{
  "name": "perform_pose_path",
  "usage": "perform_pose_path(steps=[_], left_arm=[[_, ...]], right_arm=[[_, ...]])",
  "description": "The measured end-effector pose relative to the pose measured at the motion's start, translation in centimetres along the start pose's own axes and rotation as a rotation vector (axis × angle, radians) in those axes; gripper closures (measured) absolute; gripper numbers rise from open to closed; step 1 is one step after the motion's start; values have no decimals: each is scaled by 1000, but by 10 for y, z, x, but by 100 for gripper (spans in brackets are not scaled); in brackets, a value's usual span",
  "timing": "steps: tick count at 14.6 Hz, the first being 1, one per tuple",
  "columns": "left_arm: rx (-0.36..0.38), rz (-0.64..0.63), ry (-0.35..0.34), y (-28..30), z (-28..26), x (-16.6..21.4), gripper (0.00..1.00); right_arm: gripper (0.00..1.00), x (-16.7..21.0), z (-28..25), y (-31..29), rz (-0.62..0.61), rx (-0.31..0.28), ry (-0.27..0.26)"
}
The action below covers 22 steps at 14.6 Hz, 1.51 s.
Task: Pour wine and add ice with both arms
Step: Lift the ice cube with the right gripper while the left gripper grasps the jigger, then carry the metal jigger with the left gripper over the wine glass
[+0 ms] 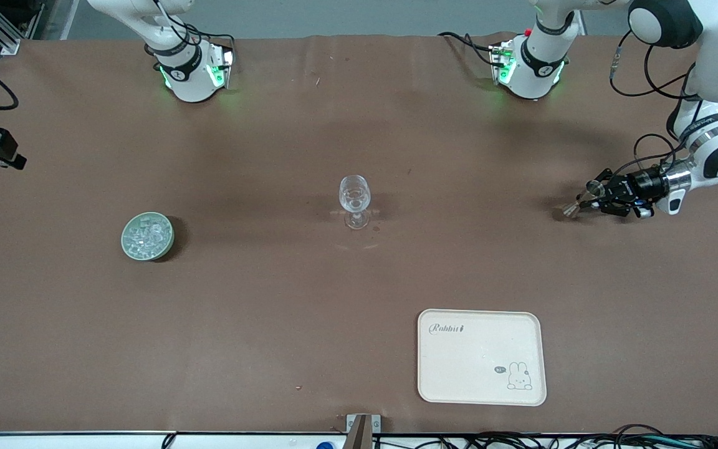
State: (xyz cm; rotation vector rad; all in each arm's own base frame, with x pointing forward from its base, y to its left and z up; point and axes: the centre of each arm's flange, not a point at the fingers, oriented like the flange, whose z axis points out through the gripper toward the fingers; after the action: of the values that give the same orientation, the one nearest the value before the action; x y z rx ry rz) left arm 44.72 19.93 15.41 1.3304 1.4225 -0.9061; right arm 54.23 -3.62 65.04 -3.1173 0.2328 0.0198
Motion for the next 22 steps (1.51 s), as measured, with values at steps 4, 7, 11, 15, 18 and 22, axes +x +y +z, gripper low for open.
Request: perform_pose_path(steps=[4, 7, 11, 15, 18, 22], left_arm=[[79, -1, 2, 30, 5, -50, 80], [150, -11, 35, 55, 27, -108, 80], [201, -35, 137, 89, 117, -205, 80], [223, 3, 242, 68, 216, -268, 80], [235, 34, 329, 36, 280, -285, 80], [217, 53, 432, -3, 360, -307, 80]], right_arm=[[77, 0, 0, 0, 1, 0, 0], [77, 0, 0, 0, -1, 0, 1], [77, -1, 0, -11, -20, -1, -1], [77, -1, 0, -2, -4, -1, -4], [77, -1, 0, 1, 1, -1, -7], [77, -1, 0, 2, 4, -1, -9]])
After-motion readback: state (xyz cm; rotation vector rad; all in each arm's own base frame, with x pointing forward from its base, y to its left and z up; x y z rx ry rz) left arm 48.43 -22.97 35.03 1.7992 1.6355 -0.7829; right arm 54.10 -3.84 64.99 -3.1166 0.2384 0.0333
